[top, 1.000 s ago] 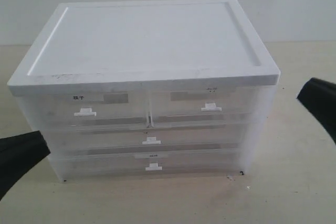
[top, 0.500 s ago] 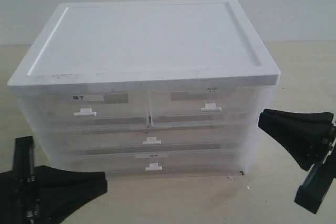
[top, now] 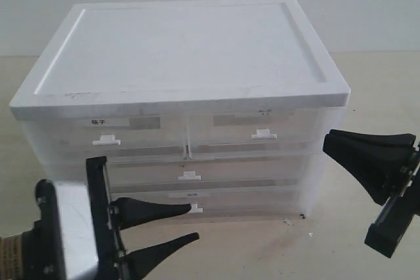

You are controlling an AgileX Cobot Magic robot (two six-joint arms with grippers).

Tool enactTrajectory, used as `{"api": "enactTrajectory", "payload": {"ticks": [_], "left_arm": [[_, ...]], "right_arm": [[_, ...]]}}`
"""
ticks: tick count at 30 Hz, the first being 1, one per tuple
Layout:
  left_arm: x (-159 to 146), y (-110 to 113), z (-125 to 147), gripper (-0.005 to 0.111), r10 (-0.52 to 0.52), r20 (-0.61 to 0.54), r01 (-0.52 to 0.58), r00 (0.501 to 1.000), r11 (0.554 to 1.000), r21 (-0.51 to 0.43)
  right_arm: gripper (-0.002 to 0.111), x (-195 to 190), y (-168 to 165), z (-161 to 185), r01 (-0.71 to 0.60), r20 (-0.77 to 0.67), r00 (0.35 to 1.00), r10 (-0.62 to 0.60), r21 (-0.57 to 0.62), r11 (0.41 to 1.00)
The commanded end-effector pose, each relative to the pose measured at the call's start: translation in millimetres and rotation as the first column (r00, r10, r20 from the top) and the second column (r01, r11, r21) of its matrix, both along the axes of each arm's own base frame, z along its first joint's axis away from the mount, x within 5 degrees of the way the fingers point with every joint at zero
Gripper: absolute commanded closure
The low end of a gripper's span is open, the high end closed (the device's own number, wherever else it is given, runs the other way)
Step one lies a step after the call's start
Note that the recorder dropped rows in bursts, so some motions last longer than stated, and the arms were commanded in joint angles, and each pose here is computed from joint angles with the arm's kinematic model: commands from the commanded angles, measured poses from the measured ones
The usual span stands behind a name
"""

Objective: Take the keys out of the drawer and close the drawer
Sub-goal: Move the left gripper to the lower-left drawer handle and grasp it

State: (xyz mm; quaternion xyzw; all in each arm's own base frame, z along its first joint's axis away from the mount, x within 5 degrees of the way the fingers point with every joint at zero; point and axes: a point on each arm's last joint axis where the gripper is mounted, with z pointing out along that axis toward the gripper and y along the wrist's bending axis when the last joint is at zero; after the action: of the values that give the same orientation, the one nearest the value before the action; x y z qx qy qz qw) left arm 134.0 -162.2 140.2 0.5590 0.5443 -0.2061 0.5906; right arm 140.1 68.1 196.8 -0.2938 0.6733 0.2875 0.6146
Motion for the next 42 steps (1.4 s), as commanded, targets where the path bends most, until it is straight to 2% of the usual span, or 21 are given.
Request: {"api": "enactTrajectory", "payload": {"ticks": [1,5,7,9,14,22,30,35,38,42], "left_arm": [[12.6,-21.9,-3.0,0.073,0.005,0.044,-0.012,0.999,0.986,0.163],[18.7,-28.6,-0.7,0.073,0.056,0.166,-0.095,0.985,0.967,0.235],[16.8,-30.5,-0.6,0.073,0.048,0.217,-0.105,0.975,0.959,0.262],[15.1,-31.1,-2.3,0.073,0.037,0.235,-0.107,0.971,0.949,0.295],[18.9,-27.8,-2.7,0.073,0.083,0.311,-0.194,0.947,0.918,0.345],[20.3,-27.5,-0.8,0.073,0.079,0.354,-0.209,0.932,0.915,0.346],[25.7,-22.1,-2.0,0.073,0.064,0.456,-0.278,0.888,0.864,0.42],[28.1,-24.8,-10.5,0.073,0.049,0.448,-0.272,0.893,0.851,0.45],[32.5,-27.5,-15.4,0.073,0.068,0.46,-0.295,0.885,0.847,0.442],[37.5,-27.8,-15.2,0.073,0.115,0.528,-0.355,0.841,0.854,0.38]], "right_arm": [[0.108,1.6,-0.2,2.6,0.001,0.017,1.0,-0.001,0.006,1.0],[0.108,1.6,-0.1,2.6,0.001,0.014,1.0,-0.001,0.009,1.0],[0.108,1.6,-0.1,2.6,0.001,0.014,1.0,-0.001,0.009,1.0],[0.108,1.6,-0.1,2.6,0.001,0.014,1.0,-0.001,0.009,1.0],[0.108,1.6,-0.1,2.6,0.001,0.014,1.0,-0.001,0.009,1.0],[0.108,1.2,0.1,2.4,-0.004,0.009,1.0,0.004,0.01,1.0],[0.108,1.2,0.1,2.4,-0.004,0.009,1.0,0.004,0.01,1.0],[0.108,1.2,0.1,2.4,-0.004,0.009,1.0,0.004,0.01,1.0],[0.108,1.2,0.1,2.1,-0.004,0.008,1.0,0.004,0.007,1.0],[0.108,1.3,0.1,2.0,-0.003,0.007,1.0,0.003,0.006,1.0]]}}
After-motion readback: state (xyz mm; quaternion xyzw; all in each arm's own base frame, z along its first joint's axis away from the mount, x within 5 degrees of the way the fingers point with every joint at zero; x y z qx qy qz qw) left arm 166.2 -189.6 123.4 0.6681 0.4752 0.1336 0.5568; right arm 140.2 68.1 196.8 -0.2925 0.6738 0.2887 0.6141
